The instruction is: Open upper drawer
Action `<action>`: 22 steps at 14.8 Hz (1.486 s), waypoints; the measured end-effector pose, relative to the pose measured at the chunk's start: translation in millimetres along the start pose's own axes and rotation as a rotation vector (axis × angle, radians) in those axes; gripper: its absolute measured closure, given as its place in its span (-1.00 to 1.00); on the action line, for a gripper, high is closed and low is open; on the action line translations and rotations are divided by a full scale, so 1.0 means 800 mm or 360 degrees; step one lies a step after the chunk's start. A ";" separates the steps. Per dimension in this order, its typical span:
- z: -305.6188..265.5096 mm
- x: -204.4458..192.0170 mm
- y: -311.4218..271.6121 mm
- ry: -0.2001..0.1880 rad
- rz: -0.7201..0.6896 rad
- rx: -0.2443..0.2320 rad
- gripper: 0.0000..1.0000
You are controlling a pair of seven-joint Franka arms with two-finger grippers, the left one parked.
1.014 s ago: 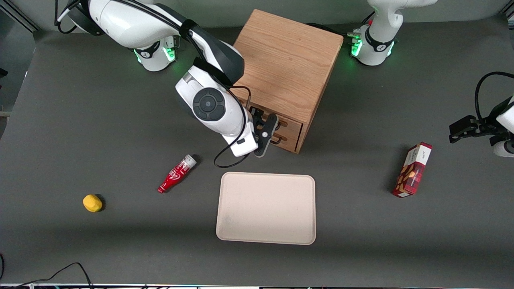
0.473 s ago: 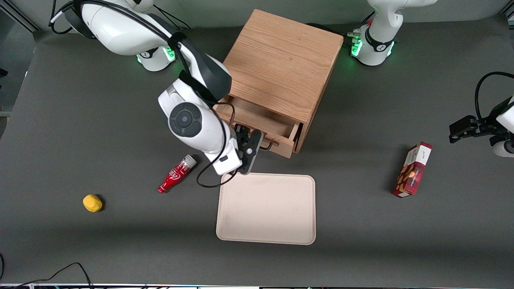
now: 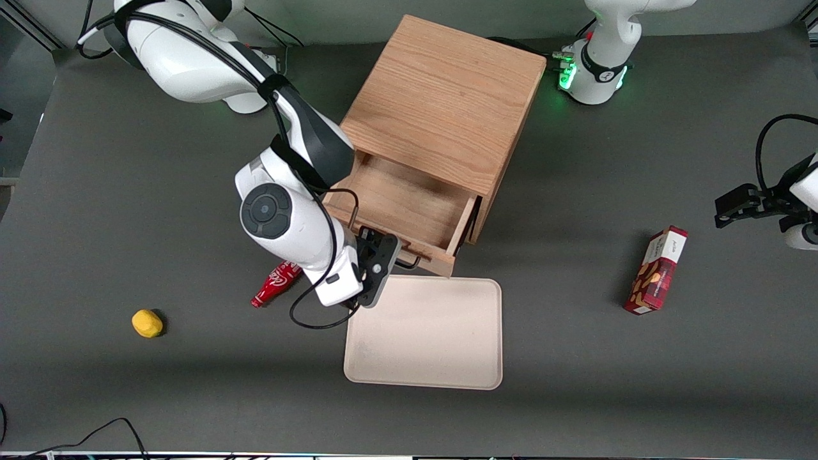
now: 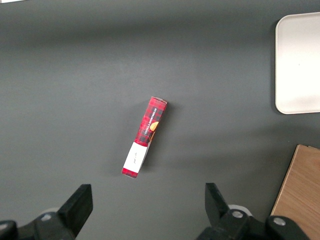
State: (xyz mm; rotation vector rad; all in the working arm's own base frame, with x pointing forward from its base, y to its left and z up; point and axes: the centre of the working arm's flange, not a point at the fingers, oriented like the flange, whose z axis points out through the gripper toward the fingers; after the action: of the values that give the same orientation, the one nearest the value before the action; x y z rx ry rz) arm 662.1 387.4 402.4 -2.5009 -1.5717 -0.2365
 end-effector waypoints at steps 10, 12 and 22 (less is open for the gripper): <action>-0.031 -0.022 0.056 0.0085 0.0074 -0.0124 -1.00; -0.055 -0.029 0.068 0.0149 0.0138 -0.0079 -1.00; -0.324 -0.259 0.155 0.0004 0.0915 -0.0240 -1.00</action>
State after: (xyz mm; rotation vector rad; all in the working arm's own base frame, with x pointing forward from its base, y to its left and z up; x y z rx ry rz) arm 675.1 92.7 598.5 -2.9306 -0.7972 -0.2780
